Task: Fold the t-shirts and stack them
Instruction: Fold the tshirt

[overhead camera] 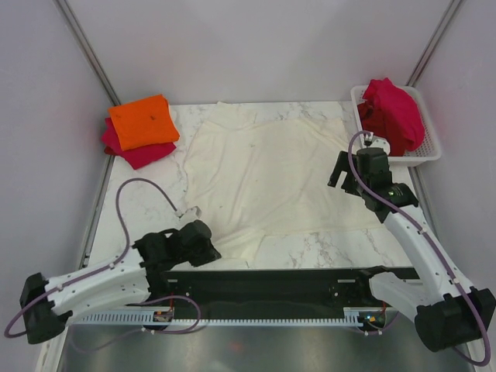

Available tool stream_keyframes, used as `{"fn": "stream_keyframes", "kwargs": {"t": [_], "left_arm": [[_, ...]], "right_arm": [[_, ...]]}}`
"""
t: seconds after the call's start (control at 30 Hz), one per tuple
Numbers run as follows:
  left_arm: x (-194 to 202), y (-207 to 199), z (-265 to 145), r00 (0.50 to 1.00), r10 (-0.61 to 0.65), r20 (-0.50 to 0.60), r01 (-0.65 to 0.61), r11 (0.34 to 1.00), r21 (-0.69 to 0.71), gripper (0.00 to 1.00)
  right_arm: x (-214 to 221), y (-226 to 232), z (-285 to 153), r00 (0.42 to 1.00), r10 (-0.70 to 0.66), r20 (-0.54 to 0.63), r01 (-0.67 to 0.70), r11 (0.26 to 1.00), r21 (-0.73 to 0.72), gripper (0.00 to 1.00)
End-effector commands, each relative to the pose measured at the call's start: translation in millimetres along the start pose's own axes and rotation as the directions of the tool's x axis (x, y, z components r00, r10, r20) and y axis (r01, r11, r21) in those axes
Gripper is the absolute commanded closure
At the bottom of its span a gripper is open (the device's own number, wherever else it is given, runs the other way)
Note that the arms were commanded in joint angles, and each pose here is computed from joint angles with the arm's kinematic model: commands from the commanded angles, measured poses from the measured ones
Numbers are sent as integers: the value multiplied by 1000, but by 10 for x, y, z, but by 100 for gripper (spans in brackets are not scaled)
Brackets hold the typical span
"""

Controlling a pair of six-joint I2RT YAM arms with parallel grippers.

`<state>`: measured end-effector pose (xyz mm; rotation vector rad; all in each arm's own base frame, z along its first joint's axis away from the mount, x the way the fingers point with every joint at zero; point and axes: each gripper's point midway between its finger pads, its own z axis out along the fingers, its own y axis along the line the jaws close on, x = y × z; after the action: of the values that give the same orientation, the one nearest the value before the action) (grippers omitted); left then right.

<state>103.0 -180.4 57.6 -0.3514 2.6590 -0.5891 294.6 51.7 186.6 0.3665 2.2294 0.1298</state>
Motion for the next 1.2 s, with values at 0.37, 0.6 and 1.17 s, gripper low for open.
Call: {"fn": "stream_keyframes", "kwargs": {"t": [0.37, 0.6, 1.17], "left_arm": [[-547, -297, -811, 971, -97, 218, 47, 974, 223, 98], [-365, 305, -673, 977, -111, 179, 118, 993, -27, 98], [-363, 275, -521, 977, -88, 194, 89, 996, 3, 98]], "right_arm": [[1189, -362, -21, 924, 327, -199, -303, 943, 141, 2], [1367, -711, -162, 914, 390, -111, -353, 901, 252, 2], [1846, -784, -97, 840, 490, -233, -381, 839, 388, 10]]}}
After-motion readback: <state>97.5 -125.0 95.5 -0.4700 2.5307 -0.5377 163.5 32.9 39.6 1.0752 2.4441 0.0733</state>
